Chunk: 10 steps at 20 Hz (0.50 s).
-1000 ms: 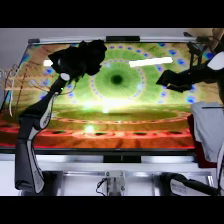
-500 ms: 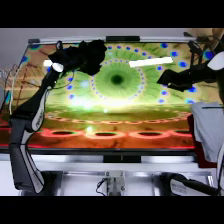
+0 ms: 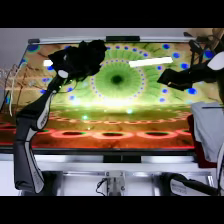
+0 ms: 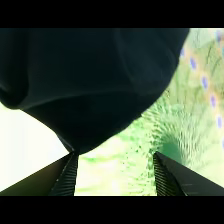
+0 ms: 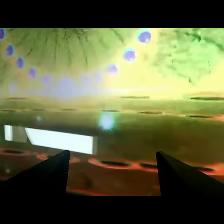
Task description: Fold the shirts.
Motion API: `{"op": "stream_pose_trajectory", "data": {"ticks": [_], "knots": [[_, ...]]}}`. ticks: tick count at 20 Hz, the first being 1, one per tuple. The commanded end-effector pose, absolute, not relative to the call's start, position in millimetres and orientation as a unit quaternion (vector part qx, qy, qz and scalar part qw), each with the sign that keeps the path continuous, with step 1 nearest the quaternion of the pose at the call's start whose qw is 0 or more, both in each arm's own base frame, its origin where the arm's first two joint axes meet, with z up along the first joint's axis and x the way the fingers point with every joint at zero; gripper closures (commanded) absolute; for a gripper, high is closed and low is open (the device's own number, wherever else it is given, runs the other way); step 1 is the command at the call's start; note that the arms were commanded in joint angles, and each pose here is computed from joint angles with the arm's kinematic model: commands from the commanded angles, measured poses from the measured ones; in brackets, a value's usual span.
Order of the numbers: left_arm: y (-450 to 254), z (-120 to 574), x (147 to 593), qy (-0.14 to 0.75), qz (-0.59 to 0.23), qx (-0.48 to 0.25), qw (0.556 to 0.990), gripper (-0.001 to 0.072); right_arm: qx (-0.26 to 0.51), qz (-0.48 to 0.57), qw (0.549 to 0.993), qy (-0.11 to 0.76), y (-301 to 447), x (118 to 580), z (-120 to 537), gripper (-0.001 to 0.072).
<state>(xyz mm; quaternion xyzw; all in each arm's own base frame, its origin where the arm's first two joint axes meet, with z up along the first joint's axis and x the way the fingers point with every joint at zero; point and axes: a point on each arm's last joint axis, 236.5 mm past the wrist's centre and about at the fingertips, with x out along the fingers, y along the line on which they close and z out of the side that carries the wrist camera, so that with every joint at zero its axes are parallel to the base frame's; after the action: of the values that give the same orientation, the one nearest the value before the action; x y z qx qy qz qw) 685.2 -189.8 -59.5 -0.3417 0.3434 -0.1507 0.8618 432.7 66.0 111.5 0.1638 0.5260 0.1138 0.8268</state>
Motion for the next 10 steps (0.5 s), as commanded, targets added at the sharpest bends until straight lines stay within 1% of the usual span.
{"op": "stream_pose_trajectory", "data": {"ticks": [1, 3, 5, 6, 7, 8, 9, 10], "knots": [[-183.3, -62.9, 701.3, 0.306, -0.115, -0.383, 0.864, 0.0171, 0.164, 0.114, 0.827, 0.526, 65.9, 432.9, 111.4, 0.0058], [-182.2, -65.8, 705.9, 0.295, -0.102, -0.412, 0.856, 0.0194, 0.167, 0.116, 0.826, 0.526, 67.3, 432.7, 111.9, 0.0058], [-177.6, -68.0, 710.5, 0.286, -0.082, -0.456, 0.839, 0.0256, 0.173, 0.121, 0.825, 0.525, 70.5, 432.7, 113.3, 0.0058], [-175.7, -71.4, 711.3, 0.286, -0.073, -0.471, 0.831, 0.0328, 0.175, 0.123, 0.824, 0.524, 71.9, 432.8, 114.0, 0.0058], [-173.4, -75.1, 711.6, 0.288, -0.067, -0.482, 0.825, 0.0415, 0.176, 0.124, 0.824, 0.524, 72.5, 432.7, 114.3, 0.0058], [-173.3, -76.0, 711.5, 0.289, -0.065, -0.489, 0.821, 0.0557, 0.177, 0.124, 0.824, 0.524, 72.9, 432.7, 114.5, 0.0058], [-173.6, -74.9, 711.8, 0.289, -0.066, -0.491, 0.820, 0.0642, 0.177, 0.125, 0.824, 0.524, 73.0, 432.6, 114.5, 0.0058], [-174.5, -73.1, 711.6, 0.289, -0.067, -0.491, 0.819, 0.0642, 0.177, 0.125, 0.823, 0.524, 73.3, 432.4, 114.5, 0.0058]]}}
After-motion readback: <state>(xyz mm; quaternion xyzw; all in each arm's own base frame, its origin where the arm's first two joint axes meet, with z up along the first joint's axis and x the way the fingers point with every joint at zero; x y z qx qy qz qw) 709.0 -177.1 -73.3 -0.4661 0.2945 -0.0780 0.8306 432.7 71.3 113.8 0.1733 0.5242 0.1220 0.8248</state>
